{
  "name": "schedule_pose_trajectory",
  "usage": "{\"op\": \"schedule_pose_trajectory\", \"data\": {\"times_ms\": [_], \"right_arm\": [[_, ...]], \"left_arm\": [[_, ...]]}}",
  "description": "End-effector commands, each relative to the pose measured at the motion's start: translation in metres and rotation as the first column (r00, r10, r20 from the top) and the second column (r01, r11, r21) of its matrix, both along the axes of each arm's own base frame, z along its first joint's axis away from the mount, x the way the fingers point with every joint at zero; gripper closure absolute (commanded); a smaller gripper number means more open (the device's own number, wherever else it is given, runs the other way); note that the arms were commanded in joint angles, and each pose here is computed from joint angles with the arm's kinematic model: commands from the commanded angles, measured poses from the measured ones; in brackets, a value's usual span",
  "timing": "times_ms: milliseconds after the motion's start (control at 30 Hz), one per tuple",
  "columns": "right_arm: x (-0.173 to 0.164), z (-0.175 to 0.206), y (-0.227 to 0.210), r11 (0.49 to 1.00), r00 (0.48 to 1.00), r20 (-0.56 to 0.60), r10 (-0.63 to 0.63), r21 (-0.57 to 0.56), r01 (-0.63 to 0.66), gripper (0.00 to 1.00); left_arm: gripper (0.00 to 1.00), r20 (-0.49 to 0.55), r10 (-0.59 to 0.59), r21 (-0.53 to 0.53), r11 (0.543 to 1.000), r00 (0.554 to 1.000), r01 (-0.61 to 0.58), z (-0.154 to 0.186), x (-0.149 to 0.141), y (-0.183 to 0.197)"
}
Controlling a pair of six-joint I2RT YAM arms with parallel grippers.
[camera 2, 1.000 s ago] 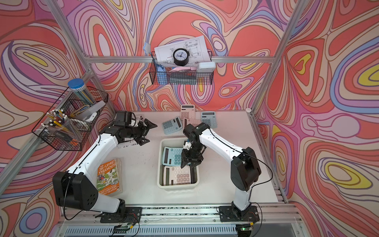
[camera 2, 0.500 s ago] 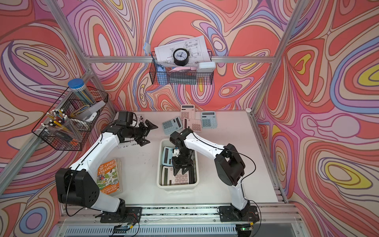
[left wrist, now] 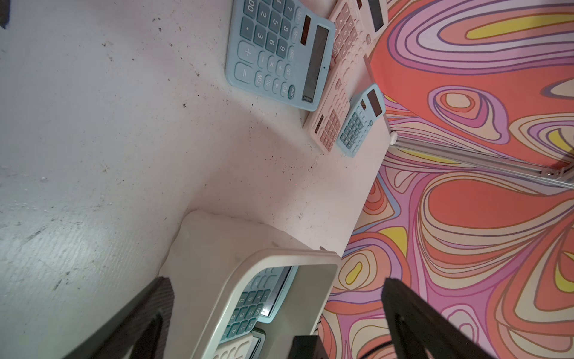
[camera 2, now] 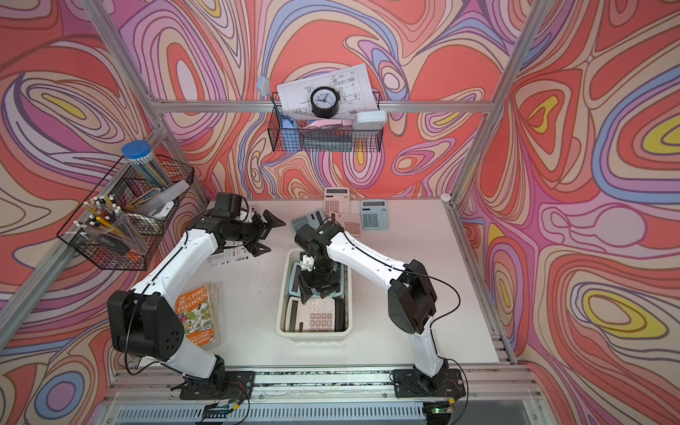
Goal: Put the calculator in the storage box
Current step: Place the calculator in the storage box, then pick up the calculator at the center of the board.
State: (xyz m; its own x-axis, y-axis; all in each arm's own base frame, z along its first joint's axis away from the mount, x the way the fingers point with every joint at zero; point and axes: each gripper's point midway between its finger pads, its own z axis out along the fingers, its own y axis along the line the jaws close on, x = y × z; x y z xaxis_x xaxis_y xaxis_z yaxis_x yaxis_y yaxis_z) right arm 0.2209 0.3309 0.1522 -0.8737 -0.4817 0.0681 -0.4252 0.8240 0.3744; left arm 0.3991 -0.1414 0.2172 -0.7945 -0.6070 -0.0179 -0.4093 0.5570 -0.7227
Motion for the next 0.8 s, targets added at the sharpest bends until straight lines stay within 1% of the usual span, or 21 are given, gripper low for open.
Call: {"op": "schedule_pose_trajectory", "data": {"times_ms": [0,100,200,300,433,500,567,700,767], "right_arm": [[0.023,0.025,-0.014,0.999,0.991,0.130,-0.043,0.005,0.043,0.29],[0.048,0.036,-0.024,0.993,0.976,0.184,-0.114,0.043,0.108,0.25],[0.079,0.049,-0.039,0.979,0.954,0.226,-0.197,0.097,0.179,0.19],[0.109,0.058,-0.055,0.955,0.932,0.229,-0.280,0.162,0.247,0.14],[0.152,0.065,-0.067,0.915,0.903,0.220,-0.370,0.255,0.313,0.10],[0.174,0.064,-0.070,0.891,0.888,0.206,-0.411,0.298,0.343,0.10],[0.198,0.062,-0.071,0.861,0.873,0.184,-0.452,0.345,0.373,0.12],[0.239,0.055,-0.071,0.815,0.855,0.144,-0.498,0.415,0.405,0.20],[0.259,0.052,-0.066,0.787,0.849,0.115,-0.515,0.455,0.416,0.26]], "left_arm": [[0.01,-0.033,-0.048,0.055,0.997,0.998,0.050,-0.006,-0.001,0.006],[0.02,-0.065,-0.081,0.080,0.993,0.995,0.086,-0.016,0.003,0.005],[0.01,-0.103,-0.114,0.081,0.989,0.988,0.122,-0.028,0.008,0.003],[0.01,-0.139,-0.138,0.073,0.986,0.981,0.149,-0.041,0.015,-0.001],[0.01,-0.190,-0.158,0.078,0.981,0.969,0.175,-0.055,0.021,-0.002],[0.01,-0.213,-0.162,0.075,0.981,0.964,0.181,-0.062,0.023,-0.003],[0.02,-0.228,-0.163,0.063,0.981,0.960,0.182,-0.068,0.027,-0.005],[0.02,-0.238,-0.154,0.059,0.983,0.959,0.172,-0.077,0.036,-0.006],[0.02,-0.236,-0.148,0.048,0.985,0.960,0.164,-0.081,0.043,-0.008]]}}
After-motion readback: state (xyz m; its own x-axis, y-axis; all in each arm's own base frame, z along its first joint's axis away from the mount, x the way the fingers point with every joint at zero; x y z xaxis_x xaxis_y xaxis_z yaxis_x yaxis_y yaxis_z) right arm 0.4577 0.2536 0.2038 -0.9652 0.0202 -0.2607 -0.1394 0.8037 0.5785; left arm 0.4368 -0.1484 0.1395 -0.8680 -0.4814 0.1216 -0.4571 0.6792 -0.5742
